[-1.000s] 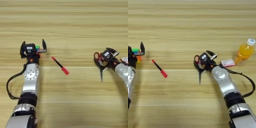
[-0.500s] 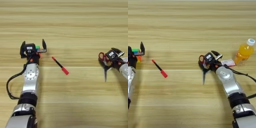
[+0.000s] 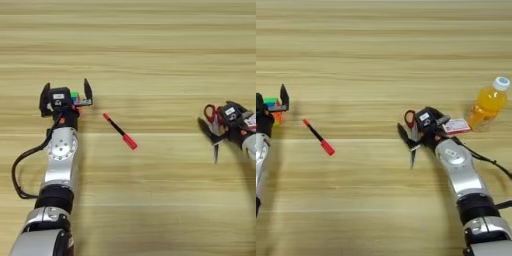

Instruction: Move the objects on the table

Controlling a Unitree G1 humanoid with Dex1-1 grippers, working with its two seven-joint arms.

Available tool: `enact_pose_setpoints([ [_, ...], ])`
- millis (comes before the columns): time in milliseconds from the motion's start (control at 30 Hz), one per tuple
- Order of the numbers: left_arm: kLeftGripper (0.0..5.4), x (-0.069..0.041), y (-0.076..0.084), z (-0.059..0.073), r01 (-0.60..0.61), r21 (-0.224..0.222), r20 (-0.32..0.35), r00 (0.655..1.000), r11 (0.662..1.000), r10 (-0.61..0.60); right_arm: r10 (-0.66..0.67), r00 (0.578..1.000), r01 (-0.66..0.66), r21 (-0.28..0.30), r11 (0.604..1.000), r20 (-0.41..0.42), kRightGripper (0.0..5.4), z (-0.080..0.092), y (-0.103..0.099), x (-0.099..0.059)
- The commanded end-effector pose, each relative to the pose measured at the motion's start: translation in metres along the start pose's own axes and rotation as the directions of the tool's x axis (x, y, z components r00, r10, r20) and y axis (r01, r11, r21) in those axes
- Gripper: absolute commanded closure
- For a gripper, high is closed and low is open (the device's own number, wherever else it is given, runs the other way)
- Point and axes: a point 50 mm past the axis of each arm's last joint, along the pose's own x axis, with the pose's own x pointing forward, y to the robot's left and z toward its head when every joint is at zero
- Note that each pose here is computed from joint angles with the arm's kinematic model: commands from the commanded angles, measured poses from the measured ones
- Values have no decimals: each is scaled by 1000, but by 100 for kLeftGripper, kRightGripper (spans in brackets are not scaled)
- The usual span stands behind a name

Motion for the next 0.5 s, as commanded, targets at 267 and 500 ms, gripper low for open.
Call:
enact_pose_setpoints([
  [267,0,2,2,-2,0,13,-14,1000,1000,0,-37,990,25,88,996,135,2,17,3,2],
  [500,0,2,6,-11,12,51,-72,997,999,-9,-81,979,56,136,989,188,2,31,3,6],
])
